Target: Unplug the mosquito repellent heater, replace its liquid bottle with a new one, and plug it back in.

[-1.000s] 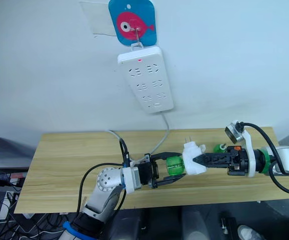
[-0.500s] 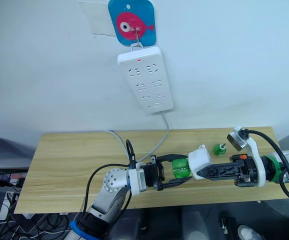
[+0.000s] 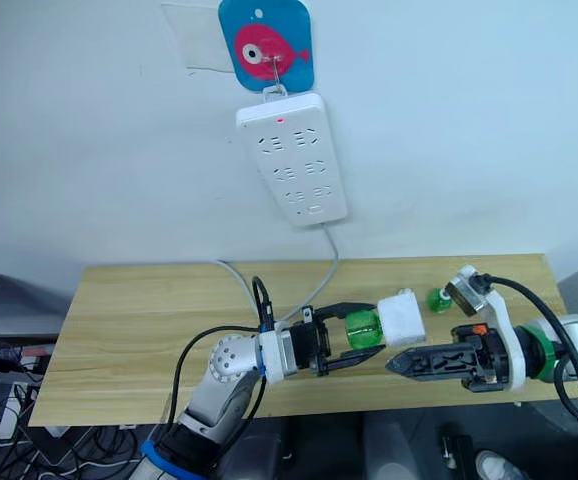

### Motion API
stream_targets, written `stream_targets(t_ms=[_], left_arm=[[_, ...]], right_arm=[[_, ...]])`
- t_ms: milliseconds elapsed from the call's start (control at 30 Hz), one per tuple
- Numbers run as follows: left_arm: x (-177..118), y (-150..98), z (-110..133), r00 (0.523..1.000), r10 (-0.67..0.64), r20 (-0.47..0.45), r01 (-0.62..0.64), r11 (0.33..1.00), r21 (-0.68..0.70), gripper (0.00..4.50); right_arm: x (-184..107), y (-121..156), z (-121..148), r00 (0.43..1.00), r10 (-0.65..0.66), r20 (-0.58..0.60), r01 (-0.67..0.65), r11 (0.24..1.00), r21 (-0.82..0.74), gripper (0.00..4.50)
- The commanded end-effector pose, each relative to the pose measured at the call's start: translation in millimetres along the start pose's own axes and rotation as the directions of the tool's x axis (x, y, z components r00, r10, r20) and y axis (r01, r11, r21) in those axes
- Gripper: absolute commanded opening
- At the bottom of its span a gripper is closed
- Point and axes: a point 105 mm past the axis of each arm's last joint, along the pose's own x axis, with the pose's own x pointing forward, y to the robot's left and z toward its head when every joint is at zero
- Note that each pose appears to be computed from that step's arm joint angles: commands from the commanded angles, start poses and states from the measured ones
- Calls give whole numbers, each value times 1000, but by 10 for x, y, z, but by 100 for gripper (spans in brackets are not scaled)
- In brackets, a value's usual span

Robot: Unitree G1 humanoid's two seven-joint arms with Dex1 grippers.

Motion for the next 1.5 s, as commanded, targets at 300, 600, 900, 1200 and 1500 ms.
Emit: stream_targets(t_ms=[300, 600, 900, 1200, 1500], left_arm=[[29, 24, 59, 1000, -7, 26, 7, 1000, 15, 228], [6, -7, 142, 998, -37, 41, 37, 999, 10, 228], [-58, -121, 202, 996, -80, 30, 81, 996, -25, 228], [-57, -81, 204, 997, -68, 23, 69, 997, -25, 228], [-30, -58, 196, 998, -60, 24, 60, 998, -14, 228]], right_arm=[[-203, 249, -186, 994, -35, -104, 39, 999, 33, 439], [-678, -530, 210, 902, -387, 191, 385, 922, 51, 246], [-386, -569, 694, 926, -222, 306, 231, 973, 8, 4], [-119, -315, 449, 978, -105, 178, 107, 994, -4, 4], [-40, -230, 214, 982, -92, 167, 89, 996, 30, 4]])
